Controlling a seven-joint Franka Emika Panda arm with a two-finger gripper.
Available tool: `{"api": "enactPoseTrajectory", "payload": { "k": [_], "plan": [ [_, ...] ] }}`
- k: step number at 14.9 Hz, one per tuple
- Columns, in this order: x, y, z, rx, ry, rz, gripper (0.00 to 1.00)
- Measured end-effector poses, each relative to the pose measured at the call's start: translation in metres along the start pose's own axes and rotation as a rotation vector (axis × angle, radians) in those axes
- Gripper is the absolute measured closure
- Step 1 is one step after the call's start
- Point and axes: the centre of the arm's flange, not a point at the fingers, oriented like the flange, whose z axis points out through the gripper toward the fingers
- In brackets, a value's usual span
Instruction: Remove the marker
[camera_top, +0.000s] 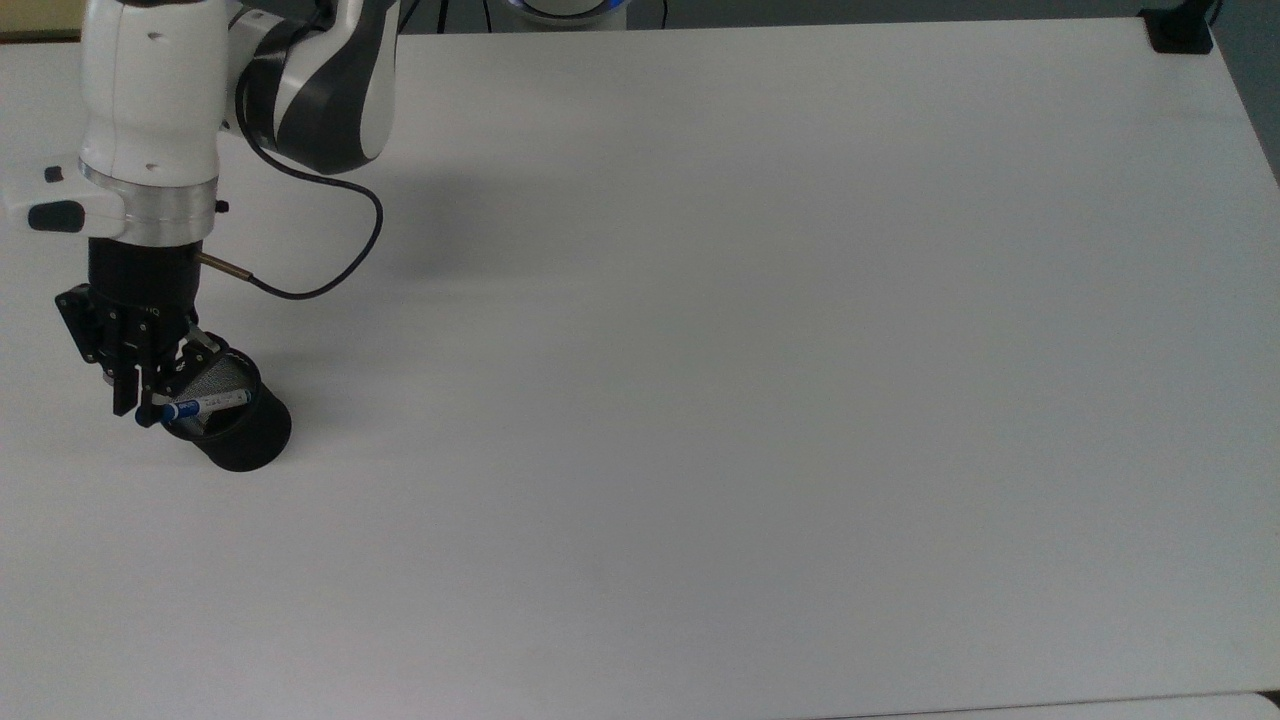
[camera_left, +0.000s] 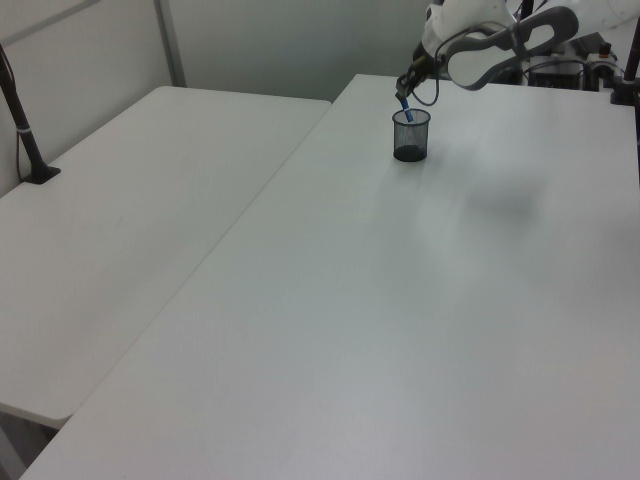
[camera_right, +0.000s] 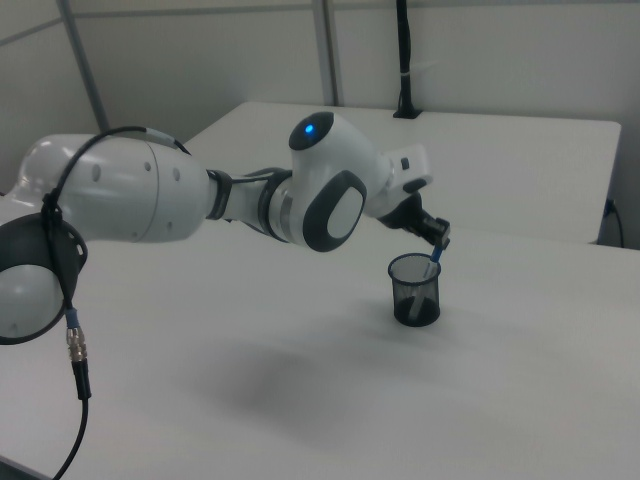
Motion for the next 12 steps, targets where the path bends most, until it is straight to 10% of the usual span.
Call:
{"api": "enactPoseTrajectory", "payload": {
  "k": [8, 12],
  "plan": [
    [0.019, 0.005, -0.032, 0.003, 0.049, 0.025, 0.75],
    [0.004, 0.002, -0.011, 0.003, 0.012, 0.02, 0.47]
  ]
}}
